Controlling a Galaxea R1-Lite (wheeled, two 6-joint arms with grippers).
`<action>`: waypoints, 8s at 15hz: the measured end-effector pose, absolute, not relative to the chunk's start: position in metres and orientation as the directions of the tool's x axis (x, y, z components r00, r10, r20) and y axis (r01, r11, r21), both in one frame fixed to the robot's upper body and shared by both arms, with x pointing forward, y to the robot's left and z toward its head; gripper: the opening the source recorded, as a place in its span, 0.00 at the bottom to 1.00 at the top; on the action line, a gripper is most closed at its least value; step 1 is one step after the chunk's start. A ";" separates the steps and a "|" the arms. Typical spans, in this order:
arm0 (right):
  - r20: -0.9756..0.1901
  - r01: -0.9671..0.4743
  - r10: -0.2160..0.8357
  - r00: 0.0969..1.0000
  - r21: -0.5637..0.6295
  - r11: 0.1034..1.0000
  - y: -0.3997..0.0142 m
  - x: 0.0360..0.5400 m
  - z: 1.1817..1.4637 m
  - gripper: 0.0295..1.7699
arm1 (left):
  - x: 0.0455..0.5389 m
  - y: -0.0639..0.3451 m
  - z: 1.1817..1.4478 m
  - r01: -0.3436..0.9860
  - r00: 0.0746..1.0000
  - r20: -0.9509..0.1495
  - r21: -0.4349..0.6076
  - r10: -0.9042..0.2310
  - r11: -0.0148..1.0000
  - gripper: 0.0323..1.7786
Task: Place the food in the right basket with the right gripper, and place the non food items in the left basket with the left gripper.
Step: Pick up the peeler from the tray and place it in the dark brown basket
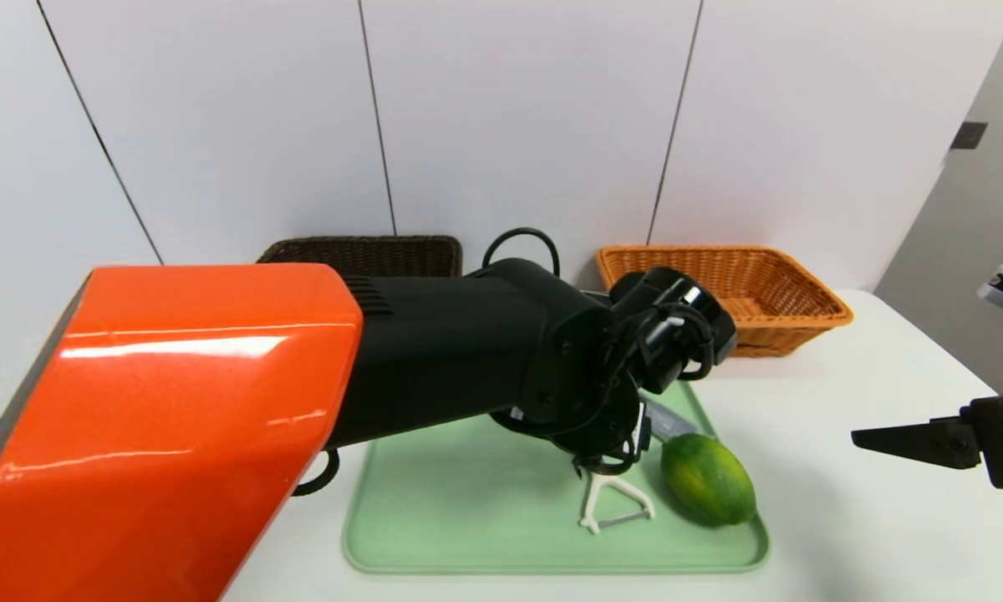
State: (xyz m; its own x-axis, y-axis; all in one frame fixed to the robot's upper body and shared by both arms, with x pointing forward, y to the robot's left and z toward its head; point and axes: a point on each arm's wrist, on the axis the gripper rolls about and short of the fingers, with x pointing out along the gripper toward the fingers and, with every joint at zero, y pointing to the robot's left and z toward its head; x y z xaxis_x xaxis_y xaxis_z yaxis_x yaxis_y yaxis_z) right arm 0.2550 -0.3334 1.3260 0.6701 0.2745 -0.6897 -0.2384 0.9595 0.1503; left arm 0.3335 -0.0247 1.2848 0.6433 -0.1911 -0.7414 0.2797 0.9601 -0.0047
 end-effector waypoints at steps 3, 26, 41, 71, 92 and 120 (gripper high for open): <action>-0.690 -0.235 0.273 0.671 0.152 0.960 -0.334 0.255 1.326 0.96 | 0.332 -0.021 1.291 0.294 0.642 -0.741 0.005 -0.194 0.956 0.95; -0.718 -0.235 0.285 0.635 0.172 0.957 -0.334 0.241 1.309 0.96 | 0.393 0.029 1.296 0.893 0.064 -0.714 0.353 -0.698 -0.279 0.95; -0.724 -0.234 0.286 0.627 0.175 0.956 -0.334 0.237 1.299 0.96 | 0.385 0.044 1.293 0.847 -0.039 -0.772 0.311 -0.635 -0.430 0.95; -0.709 -0.219 0.286 0.644 0.188 0.958 -0.337 0.221 1.294 0.96 | 0.370 0.013 1.309 0.551 0.392 -0.781 0.623 -0.487 -0.555 0.95; -0.706 -0.221 0.295 0.644 0.198 0.955 -0.337 0.217 1.293 0.96 | 0.335 -0.026 1.299 0.430 0.584 -0.737 -0.075 -0.340 0.900 0.51; -0.706 -0.223 0.297 0.643 0.199 0.954 -0.337 0.214 1.291 0.96 | 0.368 -0.026 1.256 0.283 0.574 -0.778 -0.106 -0.257 0.953 0.88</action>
State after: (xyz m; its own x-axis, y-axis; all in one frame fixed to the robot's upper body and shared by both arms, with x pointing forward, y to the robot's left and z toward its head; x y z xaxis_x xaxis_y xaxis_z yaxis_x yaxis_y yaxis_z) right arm 0.2143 -0.3370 1.2914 0.6427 0.2970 -0.7062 -0.2229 0.9544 0.1986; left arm 0.3676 -0.0262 1.2560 0.5739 -0.2571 -0.7775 0.2832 0.9532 -0.1062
